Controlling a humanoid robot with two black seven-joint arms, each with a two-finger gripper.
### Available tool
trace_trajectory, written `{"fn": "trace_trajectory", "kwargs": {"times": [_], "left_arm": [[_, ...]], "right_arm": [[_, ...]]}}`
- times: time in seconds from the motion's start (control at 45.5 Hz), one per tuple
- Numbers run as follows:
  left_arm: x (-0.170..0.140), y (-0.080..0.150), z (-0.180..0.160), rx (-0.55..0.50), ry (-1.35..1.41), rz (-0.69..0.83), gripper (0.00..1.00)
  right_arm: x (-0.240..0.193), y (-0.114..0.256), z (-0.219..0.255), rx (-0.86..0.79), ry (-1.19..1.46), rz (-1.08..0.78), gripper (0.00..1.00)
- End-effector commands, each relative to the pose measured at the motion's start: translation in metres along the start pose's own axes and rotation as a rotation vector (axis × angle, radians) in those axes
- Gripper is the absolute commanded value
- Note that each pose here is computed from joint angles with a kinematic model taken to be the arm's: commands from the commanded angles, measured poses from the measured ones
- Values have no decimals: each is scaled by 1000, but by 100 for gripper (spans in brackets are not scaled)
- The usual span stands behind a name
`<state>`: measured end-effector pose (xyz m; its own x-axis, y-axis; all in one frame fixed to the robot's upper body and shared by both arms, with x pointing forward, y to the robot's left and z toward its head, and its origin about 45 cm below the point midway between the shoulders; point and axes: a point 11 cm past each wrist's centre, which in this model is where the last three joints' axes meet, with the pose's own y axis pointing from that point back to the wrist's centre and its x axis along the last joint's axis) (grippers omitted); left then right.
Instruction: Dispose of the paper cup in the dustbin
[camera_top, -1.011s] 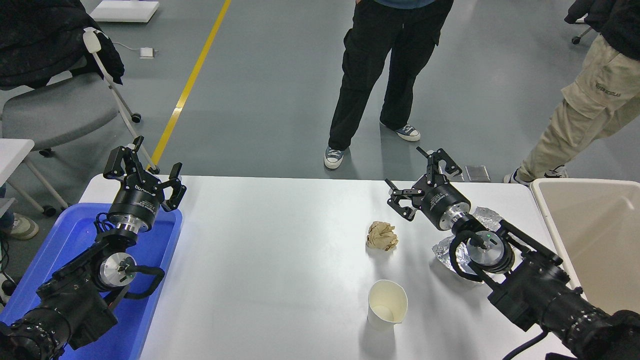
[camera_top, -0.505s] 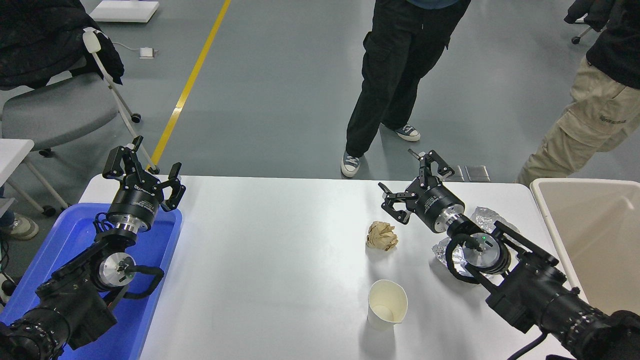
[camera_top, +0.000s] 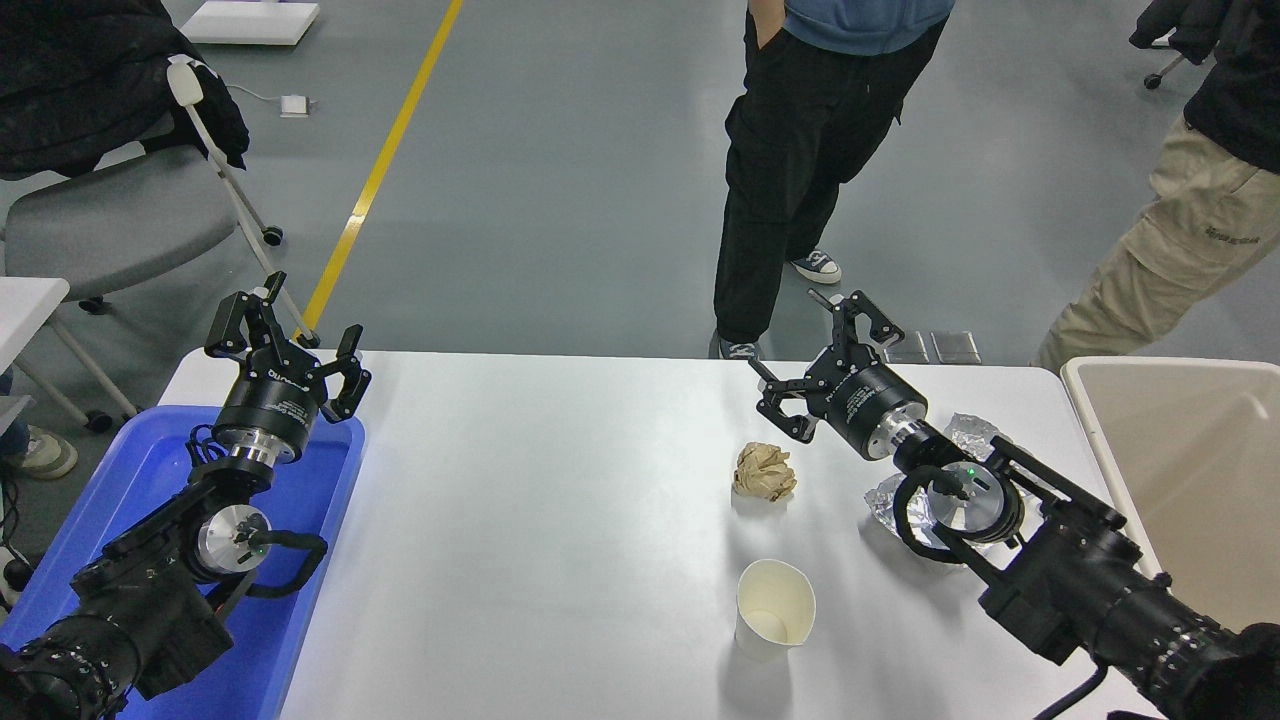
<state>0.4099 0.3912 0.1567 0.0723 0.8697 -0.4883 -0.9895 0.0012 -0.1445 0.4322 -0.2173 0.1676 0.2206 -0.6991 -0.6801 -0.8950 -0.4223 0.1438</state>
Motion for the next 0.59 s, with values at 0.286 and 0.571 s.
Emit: {"fn": "trace_trajectory", "kwargs": {"times": [0.286,0.571], "left_arm": [[0,0,0,0,0,0,100],[0,0,0,0,0,0,100]], "right_arm": [[-24,68,-18,-101,285,-132,100],[-17,118,-8,-220,552,-167,100]]}}
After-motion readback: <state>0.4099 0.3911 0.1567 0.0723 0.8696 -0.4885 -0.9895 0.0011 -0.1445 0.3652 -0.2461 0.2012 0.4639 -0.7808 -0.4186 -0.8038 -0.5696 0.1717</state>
